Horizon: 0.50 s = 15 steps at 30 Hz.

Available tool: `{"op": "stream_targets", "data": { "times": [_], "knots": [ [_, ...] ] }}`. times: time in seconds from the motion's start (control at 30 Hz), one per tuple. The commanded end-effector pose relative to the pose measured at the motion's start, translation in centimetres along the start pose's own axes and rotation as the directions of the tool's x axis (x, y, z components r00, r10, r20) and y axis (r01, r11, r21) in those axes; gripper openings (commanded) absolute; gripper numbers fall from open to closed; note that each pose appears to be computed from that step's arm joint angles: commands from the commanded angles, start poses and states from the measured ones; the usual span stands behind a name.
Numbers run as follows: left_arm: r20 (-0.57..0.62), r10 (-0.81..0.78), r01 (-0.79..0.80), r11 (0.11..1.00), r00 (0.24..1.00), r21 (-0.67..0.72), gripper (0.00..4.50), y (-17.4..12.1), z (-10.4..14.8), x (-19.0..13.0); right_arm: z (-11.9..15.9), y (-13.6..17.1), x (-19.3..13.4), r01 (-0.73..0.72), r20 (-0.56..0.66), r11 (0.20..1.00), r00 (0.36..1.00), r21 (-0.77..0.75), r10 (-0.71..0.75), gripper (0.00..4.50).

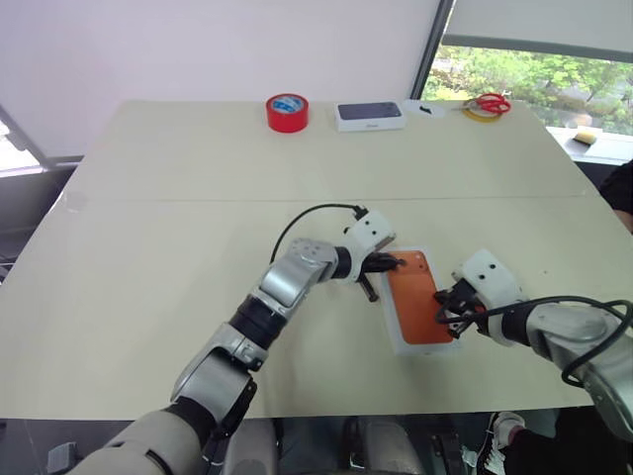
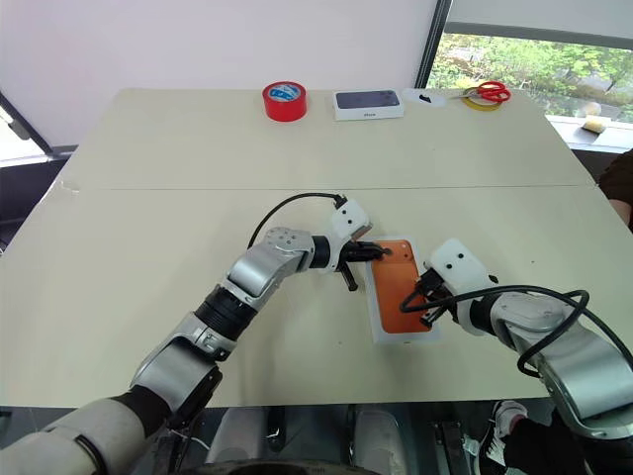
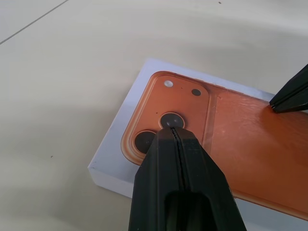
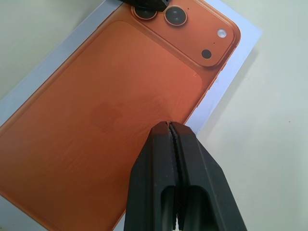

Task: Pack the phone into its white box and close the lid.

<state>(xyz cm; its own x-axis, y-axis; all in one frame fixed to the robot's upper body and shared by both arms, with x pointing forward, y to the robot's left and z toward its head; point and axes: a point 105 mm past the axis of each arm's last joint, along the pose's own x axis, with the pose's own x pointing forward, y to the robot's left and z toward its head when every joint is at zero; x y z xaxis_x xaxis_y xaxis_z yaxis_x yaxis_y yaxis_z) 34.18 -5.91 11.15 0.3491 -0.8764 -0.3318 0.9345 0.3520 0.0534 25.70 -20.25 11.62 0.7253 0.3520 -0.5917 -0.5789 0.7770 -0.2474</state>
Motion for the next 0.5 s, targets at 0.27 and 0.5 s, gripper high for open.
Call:
{"op": "stream_targets", "data": {
  "times": [0.27,0.5],
  "knots": [
    [0.230,0.314,-0.307,0.949,0.921,-0.067,0.00,7.3,2.4,-11.7,4.7,-5.4,-2.7,0.238,0.303,0.971,0.927,-0.024,-0.220,0.05],
    [0.111,0.525,-0.528,0.849,0.844,0.004,0.00,10.3,-2.1,-22.2,4.8,-6.8,-3.3,0.163,0.365,0.986,0.916,0.034,-0.164,0.05]
  ]
}}
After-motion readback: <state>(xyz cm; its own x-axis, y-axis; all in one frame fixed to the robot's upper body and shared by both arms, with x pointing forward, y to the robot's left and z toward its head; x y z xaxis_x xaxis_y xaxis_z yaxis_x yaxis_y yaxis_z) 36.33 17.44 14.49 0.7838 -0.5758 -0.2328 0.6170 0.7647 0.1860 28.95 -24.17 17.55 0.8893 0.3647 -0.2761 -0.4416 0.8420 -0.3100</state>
